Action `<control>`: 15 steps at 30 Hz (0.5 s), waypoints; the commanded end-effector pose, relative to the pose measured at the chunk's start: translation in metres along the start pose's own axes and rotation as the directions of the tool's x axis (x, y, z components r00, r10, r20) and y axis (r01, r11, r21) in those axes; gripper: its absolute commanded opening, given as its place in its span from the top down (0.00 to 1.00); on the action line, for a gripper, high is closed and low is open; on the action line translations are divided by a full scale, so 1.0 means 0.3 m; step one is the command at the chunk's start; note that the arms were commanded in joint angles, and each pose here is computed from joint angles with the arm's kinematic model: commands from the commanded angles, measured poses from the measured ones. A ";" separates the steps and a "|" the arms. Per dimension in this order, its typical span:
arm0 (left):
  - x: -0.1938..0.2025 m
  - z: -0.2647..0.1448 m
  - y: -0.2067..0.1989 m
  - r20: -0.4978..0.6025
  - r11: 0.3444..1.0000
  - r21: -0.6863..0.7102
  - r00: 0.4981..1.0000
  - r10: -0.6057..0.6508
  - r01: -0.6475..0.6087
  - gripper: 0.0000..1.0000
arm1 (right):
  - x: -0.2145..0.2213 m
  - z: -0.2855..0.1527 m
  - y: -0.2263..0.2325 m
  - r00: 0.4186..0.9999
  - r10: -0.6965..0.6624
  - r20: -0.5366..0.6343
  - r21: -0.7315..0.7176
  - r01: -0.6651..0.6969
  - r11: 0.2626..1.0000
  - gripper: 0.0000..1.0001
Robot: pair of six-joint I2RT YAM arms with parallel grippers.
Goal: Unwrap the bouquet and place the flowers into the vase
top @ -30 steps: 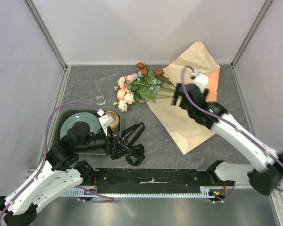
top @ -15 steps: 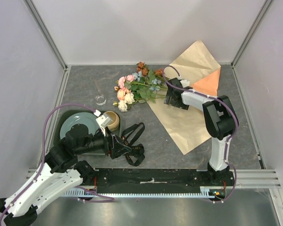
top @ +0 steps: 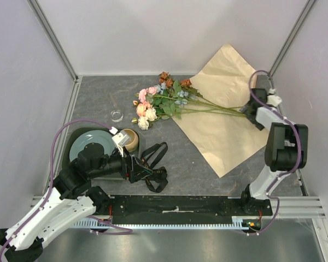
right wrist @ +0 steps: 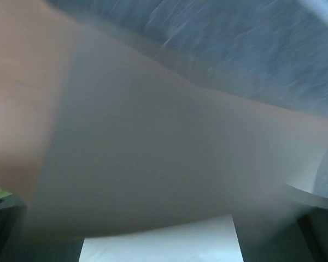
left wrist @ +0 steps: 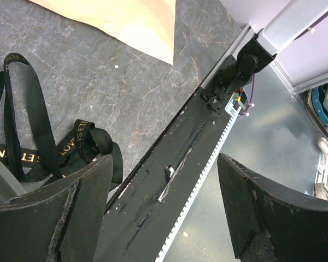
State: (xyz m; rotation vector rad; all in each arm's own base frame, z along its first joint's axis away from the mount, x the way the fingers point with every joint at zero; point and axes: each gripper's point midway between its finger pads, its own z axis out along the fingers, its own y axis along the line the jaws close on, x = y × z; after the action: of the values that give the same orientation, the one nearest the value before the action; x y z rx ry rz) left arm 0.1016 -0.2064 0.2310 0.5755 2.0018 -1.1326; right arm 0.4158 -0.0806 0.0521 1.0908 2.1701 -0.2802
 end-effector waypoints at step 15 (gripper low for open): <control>-0.020 0.006 -0.008 0.020 1.000 0.013 1.000 0.005 -0.005 0.16 | -0.313 -0.228 0.024 0.963 -0.184 0.199 -0.250 0.231 0.940 0.02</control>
State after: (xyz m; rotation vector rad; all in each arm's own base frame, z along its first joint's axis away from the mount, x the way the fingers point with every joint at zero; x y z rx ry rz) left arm 0.1015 -0.2065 0.2311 0.5764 2.0014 -1.1337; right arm 0.3830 -0.1814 0.1286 1.1172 2.0139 -0.3306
